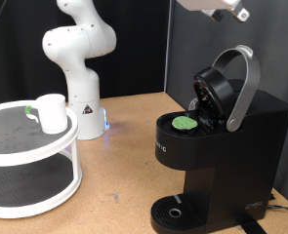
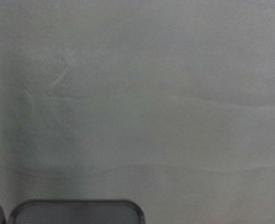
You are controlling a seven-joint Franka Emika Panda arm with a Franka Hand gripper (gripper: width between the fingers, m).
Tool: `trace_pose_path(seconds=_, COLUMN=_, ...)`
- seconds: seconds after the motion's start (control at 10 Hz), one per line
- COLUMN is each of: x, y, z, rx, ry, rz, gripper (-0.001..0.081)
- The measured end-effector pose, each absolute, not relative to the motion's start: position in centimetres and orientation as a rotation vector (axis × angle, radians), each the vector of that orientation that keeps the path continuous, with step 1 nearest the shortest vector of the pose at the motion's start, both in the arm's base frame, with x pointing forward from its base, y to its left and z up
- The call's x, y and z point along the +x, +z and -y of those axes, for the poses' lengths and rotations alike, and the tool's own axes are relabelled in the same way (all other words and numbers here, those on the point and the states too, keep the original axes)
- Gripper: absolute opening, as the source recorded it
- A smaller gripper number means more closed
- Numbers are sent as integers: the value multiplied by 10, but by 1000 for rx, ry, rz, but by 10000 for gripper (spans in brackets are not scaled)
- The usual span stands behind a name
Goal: Make a cup of coffee with the keurig machine
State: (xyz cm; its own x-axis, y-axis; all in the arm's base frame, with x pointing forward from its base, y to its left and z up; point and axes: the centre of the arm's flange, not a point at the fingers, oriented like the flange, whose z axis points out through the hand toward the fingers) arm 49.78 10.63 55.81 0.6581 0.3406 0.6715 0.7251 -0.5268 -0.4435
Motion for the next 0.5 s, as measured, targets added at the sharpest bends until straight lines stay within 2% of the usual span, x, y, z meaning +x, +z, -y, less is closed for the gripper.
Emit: trace_pose_path(seconds=0.5, x=501, y=542, z=-159, rx=-2179, ry=-635, rz=843, gripper=803)
